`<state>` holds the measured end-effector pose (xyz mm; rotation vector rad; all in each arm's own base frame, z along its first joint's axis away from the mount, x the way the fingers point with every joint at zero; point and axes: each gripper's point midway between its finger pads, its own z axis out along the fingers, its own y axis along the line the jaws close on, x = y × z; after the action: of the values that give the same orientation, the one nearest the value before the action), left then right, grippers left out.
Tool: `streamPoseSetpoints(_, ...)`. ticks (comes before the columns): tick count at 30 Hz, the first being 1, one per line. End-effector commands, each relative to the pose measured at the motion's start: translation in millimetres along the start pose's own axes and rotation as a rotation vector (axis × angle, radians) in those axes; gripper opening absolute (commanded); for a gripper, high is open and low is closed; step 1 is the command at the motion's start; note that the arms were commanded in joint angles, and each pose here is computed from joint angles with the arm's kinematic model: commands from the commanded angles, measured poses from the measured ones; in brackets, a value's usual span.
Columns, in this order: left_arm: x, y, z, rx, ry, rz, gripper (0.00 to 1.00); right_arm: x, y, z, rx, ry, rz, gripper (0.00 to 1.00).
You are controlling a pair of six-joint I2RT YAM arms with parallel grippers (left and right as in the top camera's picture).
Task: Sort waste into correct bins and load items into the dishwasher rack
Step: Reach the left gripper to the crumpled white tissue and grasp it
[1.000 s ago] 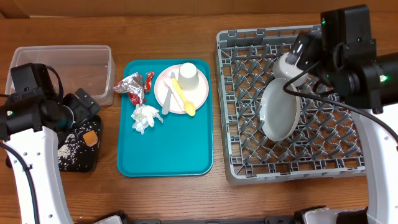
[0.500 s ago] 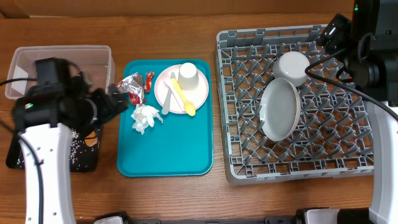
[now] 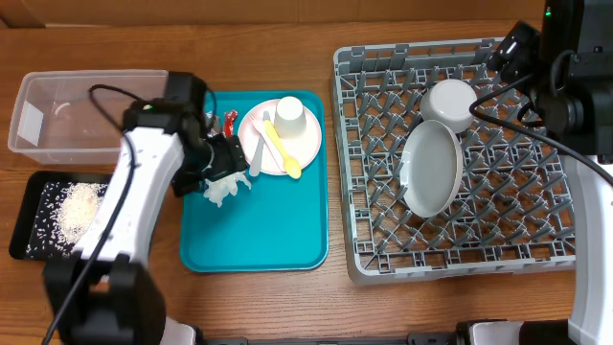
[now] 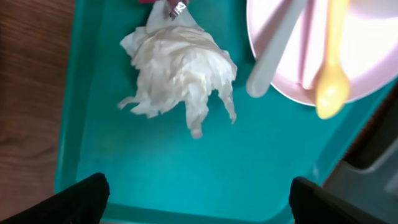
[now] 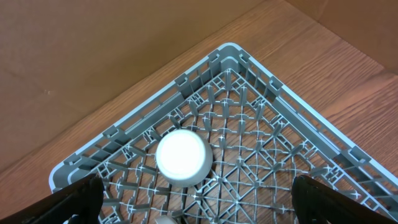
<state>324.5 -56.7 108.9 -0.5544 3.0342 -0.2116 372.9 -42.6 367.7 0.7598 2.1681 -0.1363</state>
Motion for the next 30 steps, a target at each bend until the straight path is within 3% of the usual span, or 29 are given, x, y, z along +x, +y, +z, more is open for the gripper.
streamPoseSetpoints(1,-0.6,-0.5,23.1,-0.056,0.026,0.043,0.95,-5.5,-0.8,-2.6,0.006,-0.021,0.009,1.0)
streamPoseSetpoints(7,-12.6,1.1,51.4,-0.118,0.021,0.065,0.94,-5.5,-0.8,-2.6,0.006,-0.021,0.009,1.0)
streamPoseSetpoints(13,-14.7,12.3,65.5,-0.187,0.035,0.066,0.87,-5.6,-0.8,-2.6,0.006,-0.021,0.009,1.0)
streamPoseSetpoints(20,-12.5,13.9,65.5,-0.193,0.045,0.065,0.5,-5.5,-0.7,-2.5,0.006,-0.021,0.009,1.0)
streamPoseSetpoints(25,-7.8,16.5,64.4,-0.203,0.065,0.064,0.07,-5.5,-0.8,-2.6,0.006,-0.021,0.009,1.0)
streamPoseSetpoints(30,-6.6,17.4,58.6,-0.211,0.077,0.061,0.04,-5.5,-0.8,-2.6,0.006,-0.021,0.009,1.0)
